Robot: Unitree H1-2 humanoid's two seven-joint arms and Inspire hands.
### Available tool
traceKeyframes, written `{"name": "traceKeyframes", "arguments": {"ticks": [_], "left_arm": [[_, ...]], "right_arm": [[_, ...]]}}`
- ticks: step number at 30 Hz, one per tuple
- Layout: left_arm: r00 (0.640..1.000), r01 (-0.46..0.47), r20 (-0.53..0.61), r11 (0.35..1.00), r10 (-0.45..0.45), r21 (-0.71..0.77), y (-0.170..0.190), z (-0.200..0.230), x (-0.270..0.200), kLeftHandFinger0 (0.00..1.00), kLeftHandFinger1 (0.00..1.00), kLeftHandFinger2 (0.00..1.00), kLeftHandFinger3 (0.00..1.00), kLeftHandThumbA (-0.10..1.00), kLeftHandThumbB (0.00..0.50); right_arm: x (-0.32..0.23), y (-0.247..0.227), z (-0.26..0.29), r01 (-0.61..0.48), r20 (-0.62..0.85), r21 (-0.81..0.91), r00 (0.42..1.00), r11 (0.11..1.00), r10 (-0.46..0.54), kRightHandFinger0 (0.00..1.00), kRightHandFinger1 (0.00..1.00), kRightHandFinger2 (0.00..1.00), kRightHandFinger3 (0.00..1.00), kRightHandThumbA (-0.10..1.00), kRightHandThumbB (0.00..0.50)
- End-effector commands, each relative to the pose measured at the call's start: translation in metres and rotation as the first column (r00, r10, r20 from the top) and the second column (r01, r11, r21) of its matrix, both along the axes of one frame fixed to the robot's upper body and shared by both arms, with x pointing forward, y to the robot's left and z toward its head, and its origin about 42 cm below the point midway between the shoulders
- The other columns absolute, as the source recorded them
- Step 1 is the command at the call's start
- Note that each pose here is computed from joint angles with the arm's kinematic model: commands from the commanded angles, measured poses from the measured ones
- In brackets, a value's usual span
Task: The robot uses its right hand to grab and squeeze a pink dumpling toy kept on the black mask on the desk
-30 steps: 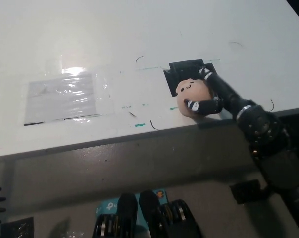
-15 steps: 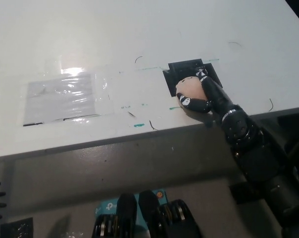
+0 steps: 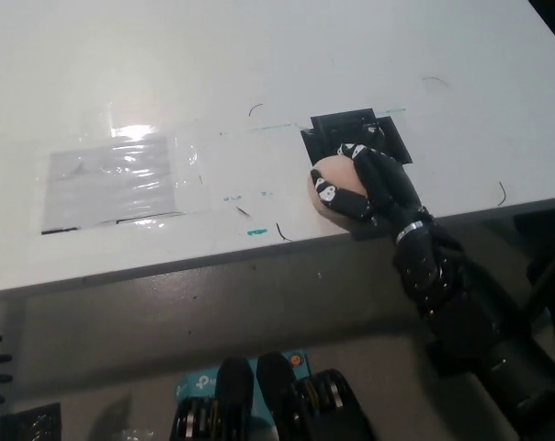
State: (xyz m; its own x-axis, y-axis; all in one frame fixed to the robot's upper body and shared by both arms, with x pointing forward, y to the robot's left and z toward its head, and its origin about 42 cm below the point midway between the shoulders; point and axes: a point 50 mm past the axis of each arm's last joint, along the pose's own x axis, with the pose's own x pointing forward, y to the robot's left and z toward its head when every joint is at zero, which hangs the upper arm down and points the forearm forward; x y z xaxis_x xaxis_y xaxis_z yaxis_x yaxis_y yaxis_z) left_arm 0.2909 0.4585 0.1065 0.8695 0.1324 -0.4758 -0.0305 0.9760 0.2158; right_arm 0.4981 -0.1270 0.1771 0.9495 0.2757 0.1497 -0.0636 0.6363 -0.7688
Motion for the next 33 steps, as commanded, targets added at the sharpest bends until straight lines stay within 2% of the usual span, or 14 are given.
{"name": "traceKeyframes", "arguments": {"ticks": [1,2,4,5,7,11,13,15,18,21,26,28,30,33], "left_arm": [[0.998,0.031,0.053,0.999,-0.033,0.034,0.011,0.022,0.008,0.47,0.61,0.71,0.8,1.0,0.212],[0.998,0.029,0.053,0.999,-0.031,0.033,0.011,0.022,0.007,0.47,0.61,0.71,0.8,1.0,0.212],[0.998,0.023,0.05,0.999,-0.025,0.032,0.01,0.022,0.008,0.47,0.6,0.7,0.81,1.0,0.207],[0.999,0.015,0.046,0.999,-0.016,0.029,0.01,0.025,0.009,0.47,0.61,0.71,0.83,1.0,0.21],[0.998,0.023,0.05,0.999,-0.025,0.036,0.009,0.026,0.01,0.48,0.62,0.73,0.84,1.0,0.198],[0.998,0.018,0.053,0.999,-0.02,0.032,0.01,0.026,0.009,0.5,0.62,0.72,0.84,1.0,0.21],[0.999,0.018,0.047,0.999,-0.021,0.049,0.011,0.026,0.009,0.47,0.61,0.71,0.82,1.0,0.208],[0.998,0.015,0.054,0.999,-0.017,0.04,0.011,0.027,0.009,0.46,0.6,0.71,0.82,1.0,0.197],[0.999,0.018,0.048,0.999,-0.02,0.035,0.011,0.026,0.01,0.49,0.62,0.73,0.83,1.0,0.227],[0.998,0.016,0.059,0.999,-0.019,0.05,0.01,0.028,0.009,0.44,0.61,0.72,0.83,1.0,0.208],[0.998,0.02,0.057,0.999,-0.022,0.034,0.012,0.029,0.012,0.46,0.62,0.73,0.82,1.0,0.213],[0.998,0.03,0.056,0.999,-0.032,0.041,0.012,0.029,0.012,0.47,0.63,0.75,0.83,1.0,0.226],[0.998,0.014,0.053,0.999,-0.016,0.039,0.013,0.03,0.012,0.49,0.63,0.74,0.82,1.0,0.224],[0.999,0.025,0.046,0.999,-0.027,0.045,0.013,0.033,0.012,0.48,0.64,0.75,0.83,1.0,0.219]], "right_arm": [[0.002,0.005,0.05,-0.016,0.483,0.079,0.876,0.997,-0.025,0.0,0.26,0.63,0.57,-0.1,0.013],[0.002,0.005,0.052,-0.019,0.493,0.085,0.87,0.996,-0.025,0.0,0.25,0.64,0.57,-0.1,0.015],[0.003,0.003,0.06,-0.015,0.541,0.098,0.84,0.995,-0.04,0.0,0.22,0.65,0.47,-0.1,0.059],[0.006,0.002,0.064,-0.003,0.56,0.096,0.827,0.995,-0.052,0.0,0.21,0.64,0.38,-0.1,0.104],[0.008,0.0,0.068,-0.001,0.572,0.101,0.818,0.995,-0.058,0.0,0.21,0.66,0.31,-0.1,0.133],[0.009,-0.006,0.074,0.025,0.63,0.09,0.773,0.996,-0.076,0.0,0.18,0.59,0.29,-0.1,0.191],[0.009,-0.008,0.072,0.004,0.626,0.116,0.776,0.993,-0.077,0.0,0.15,0.55,0.29,-0.1,0.171],[0.008,-0.009,0.073,0.016,0.645,0.104,0.76,0.994,-0.08,0.0,0.15,0.54,0.28,-0.1,0.194],[0.008,-0.009,0.075,0.014,0.665,0.097,0.743,0.995,-0.075,0.0,0.1,0.5,0.31,-0.1,0.224],[0.008,-0.008,0.08,-0.005,0.675,0.12,0.733,0.993,-0.078,0.0,0.09,0.48,0.34,-0.1,0.236],[0.009,-0.004,0.086,-0.011,0.688,0.129,0.722,0.992,-0.081,0.0,0.07,0.45,0.34,-0.1,0.2],[0.009,-0.002,0.086,-0.009,0.692,0.122,0.718,0.993,-0.078,0.0,0.07,0.46,0.34,-0.1,0.21],[0.009,-0.001,0.081,-0.014,0.674,0.127,0.735,0.992,-0.076,0.0,0.04,0.44,0.32,-0.1,0.227],[0.01,0.0,0.077,-0.02,0.668,0.131,0.741,0.991,-0.074,0.0,0.04,0.48,0.21,-0.1,0.243]]}}
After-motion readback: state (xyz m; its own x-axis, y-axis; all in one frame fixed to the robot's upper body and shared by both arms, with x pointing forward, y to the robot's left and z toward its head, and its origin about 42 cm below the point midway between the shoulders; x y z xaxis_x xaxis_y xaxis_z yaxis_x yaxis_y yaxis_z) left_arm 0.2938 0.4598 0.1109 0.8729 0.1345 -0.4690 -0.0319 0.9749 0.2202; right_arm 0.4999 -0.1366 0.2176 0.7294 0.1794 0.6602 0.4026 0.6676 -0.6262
